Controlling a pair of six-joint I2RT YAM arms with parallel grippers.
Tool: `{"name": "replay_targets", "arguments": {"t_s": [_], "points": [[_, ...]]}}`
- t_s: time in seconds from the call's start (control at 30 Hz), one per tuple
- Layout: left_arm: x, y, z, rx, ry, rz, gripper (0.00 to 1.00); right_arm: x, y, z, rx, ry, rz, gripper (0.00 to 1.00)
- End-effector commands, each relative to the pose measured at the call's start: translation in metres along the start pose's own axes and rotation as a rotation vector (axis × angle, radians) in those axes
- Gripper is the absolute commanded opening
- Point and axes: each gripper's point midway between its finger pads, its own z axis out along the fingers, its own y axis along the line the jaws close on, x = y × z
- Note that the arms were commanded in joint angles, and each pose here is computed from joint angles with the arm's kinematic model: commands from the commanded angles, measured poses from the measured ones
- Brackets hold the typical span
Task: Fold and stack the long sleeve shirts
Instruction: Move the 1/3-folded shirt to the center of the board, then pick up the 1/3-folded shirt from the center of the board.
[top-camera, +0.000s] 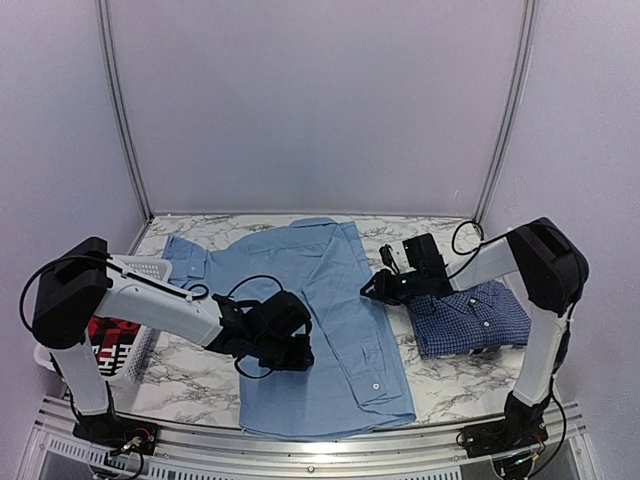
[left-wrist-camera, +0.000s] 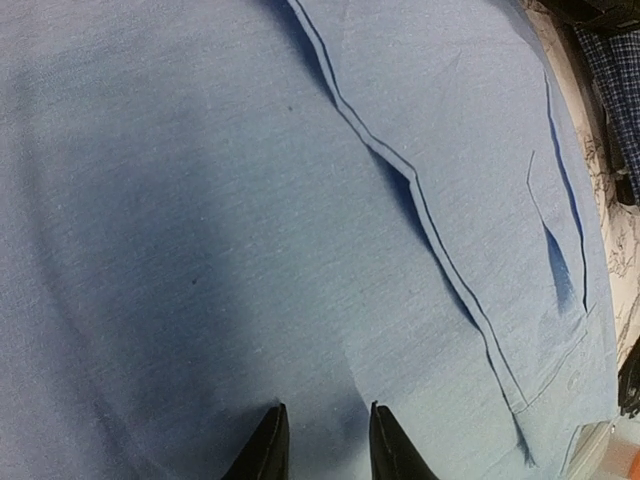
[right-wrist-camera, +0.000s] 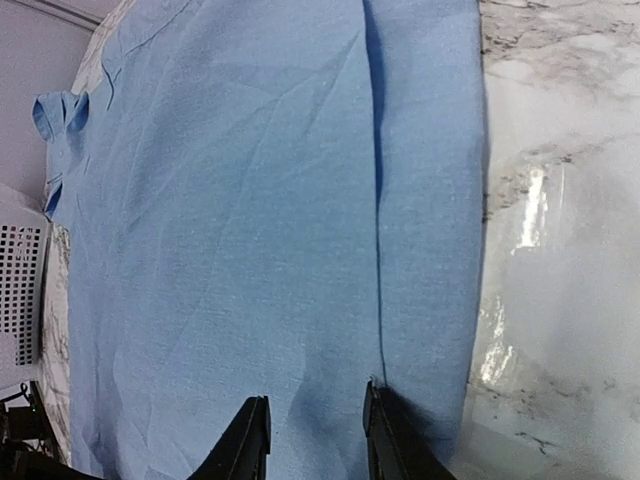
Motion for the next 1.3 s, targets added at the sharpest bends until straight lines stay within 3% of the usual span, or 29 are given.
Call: {"name": "replay_targets", "arguments": {"t_s": [0.0,0.23,0.43,0.63,0.83,1.27], "points": [[-0.012,-0.003,-0.017,-0.001,-0.014,0.001,0.29,0.011,-0.019,-0.009,0.097,0.031,0.014,0.33],[-0.086,0.031,-0.060,-0.070,-0.143,-0.025,0.30,-0.018,0.006,-0.020,0.083,-0.020,-0.051,0.35],[-0.162,0.119,-0.082,-0.327,-0.250,-0.108,0.30,-0.030,0.031,-0.036,0.103,-0.034,-0.132,0.37],[-0.215,0.198,-0.083,-0.555,-0.282,-0.168,0.30,-0.030,0.062,-0.049,0.076,-0.045,-0.200,0.38],[-0.238,0.245,-0.074,-0.625,-0.259,-0.233,0.30,-0.020,0.076,-0.058,0.056,-0.038,-0.234,0.39],[-0.234,0.322,-0.068,-0.670,-0.198,-0.390,0.34,-0.006,0.084,-0.060,0.029,-0.019,-0.248,0.39]]}}
